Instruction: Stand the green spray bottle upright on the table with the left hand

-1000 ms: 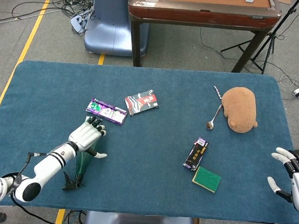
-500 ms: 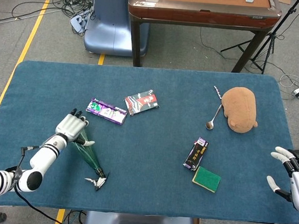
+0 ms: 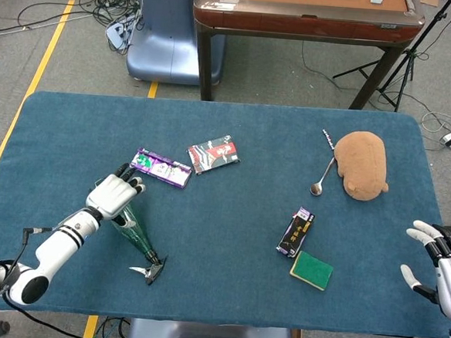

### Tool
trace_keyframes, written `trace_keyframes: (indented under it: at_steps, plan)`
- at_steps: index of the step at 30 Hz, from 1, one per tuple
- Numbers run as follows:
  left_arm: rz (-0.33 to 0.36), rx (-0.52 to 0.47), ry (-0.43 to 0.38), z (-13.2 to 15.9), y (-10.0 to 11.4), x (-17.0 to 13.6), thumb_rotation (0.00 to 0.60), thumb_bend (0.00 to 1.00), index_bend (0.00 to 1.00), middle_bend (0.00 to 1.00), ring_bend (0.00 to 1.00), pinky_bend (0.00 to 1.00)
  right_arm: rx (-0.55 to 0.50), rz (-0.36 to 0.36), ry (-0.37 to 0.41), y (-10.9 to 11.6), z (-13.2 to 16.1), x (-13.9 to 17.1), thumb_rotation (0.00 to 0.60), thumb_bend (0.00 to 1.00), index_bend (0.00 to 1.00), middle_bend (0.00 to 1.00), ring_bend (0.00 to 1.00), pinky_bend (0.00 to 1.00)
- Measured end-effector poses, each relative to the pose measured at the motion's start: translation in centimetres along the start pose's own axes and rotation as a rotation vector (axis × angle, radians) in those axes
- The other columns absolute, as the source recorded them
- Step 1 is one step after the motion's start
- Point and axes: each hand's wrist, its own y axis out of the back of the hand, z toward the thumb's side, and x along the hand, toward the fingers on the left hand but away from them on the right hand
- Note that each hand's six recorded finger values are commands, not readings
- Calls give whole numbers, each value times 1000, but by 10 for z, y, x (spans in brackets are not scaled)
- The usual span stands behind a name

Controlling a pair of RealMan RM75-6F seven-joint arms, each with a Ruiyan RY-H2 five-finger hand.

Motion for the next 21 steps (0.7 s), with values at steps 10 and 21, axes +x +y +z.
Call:
trace_keyframes:
  at_steps: [10,21]
  plan:
    - [134,70,-257,50,-4,-37,600,112,207,192,0,0,-1,2,-3,0,-1,1,600,253,293,232,150,176]
    - [140,203,-263,53,-38,-38,600,112,222,192,0,0,-2,3,-8,-1,-4,1,600,253,293,232,150,176]
